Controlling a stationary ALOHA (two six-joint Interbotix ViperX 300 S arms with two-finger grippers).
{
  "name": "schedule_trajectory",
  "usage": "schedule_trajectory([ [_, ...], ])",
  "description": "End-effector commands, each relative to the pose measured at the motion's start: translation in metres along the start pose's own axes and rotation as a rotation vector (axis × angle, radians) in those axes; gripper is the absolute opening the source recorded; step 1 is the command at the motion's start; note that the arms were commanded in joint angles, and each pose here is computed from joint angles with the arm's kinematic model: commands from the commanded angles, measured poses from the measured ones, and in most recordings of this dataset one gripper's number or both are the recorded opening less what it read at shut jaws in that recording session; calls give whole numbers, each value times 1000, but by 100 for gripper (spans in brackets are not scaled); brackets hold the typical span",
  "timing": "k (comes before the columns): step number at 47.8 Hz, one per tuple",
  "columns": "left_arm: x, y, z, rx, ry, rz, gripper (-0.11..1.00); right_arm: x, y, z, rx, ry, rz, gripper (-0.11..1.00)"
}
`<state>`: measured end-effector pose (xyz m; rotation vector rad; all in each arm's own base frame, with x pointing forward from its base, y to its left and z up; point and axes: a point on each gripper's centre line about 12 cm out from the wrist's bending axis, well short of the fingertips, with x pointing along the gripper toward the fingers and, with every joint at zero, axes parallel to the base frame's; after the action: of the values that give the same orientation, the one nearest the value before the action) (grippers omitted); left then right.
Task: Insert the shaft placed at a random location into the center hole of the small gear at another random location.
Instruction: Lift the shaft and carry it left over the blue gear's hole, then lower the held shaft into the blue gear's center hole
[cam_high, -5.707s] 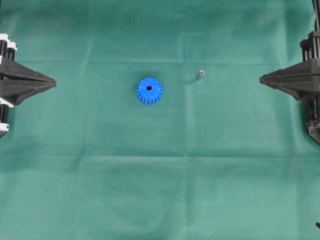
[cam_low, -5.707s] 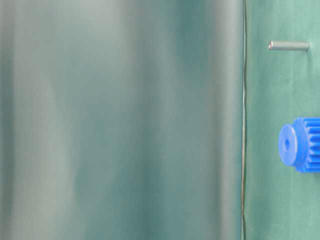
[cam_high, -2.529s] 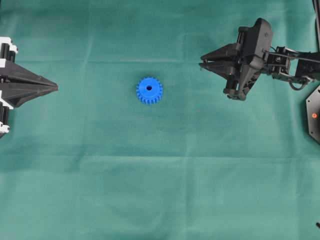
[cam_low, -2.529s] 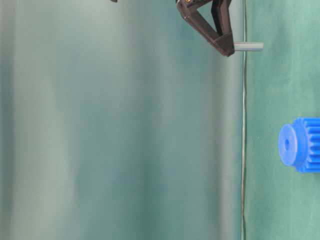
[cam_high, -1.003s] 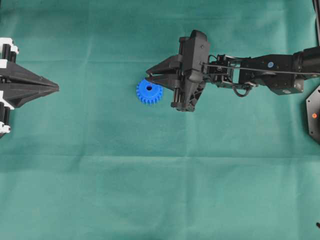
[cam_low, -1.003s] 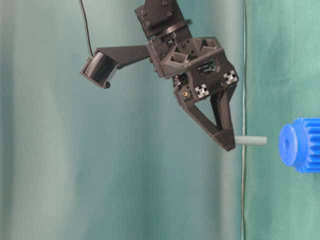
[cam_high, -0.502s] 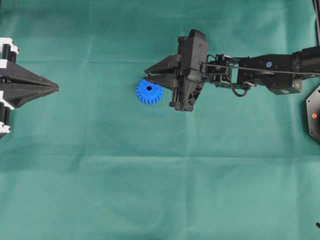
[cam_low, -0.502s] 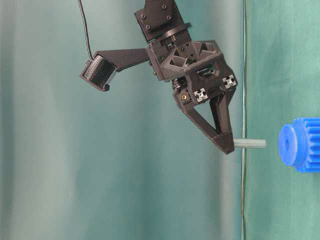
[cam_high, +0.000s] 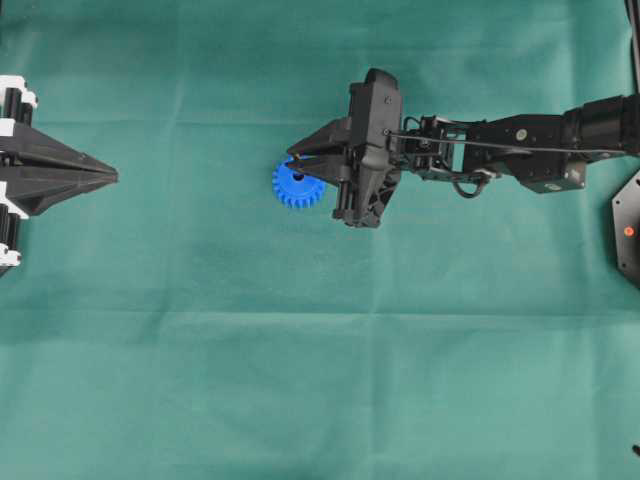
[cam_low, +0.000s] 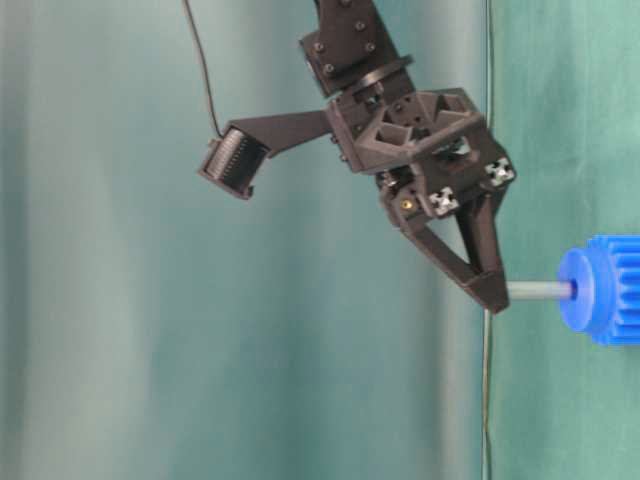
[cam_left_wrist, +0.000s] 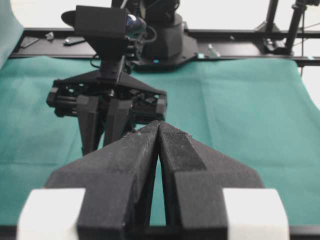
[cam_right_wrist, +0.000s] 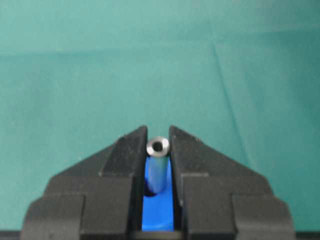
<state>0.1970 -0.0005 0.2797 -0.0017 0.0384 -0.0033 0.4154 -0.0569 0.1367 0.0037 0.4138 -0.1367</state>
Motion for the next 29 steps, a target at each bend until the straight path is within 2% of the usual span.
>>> schedule_trajectory([
  [1, 2, 0, 6, 2, -12, -1, 0, 1, 1, 12, 15, -44, 2, 14],
  [22, 2, 0, 5, 0, -5, 0, 0, 1, 2, 12, 20, -43, 2, 14],
  [29, 2, 0, 5, 0, -3, 0, 0, -4, 2, 21, 19, -64, 3, 14],
])
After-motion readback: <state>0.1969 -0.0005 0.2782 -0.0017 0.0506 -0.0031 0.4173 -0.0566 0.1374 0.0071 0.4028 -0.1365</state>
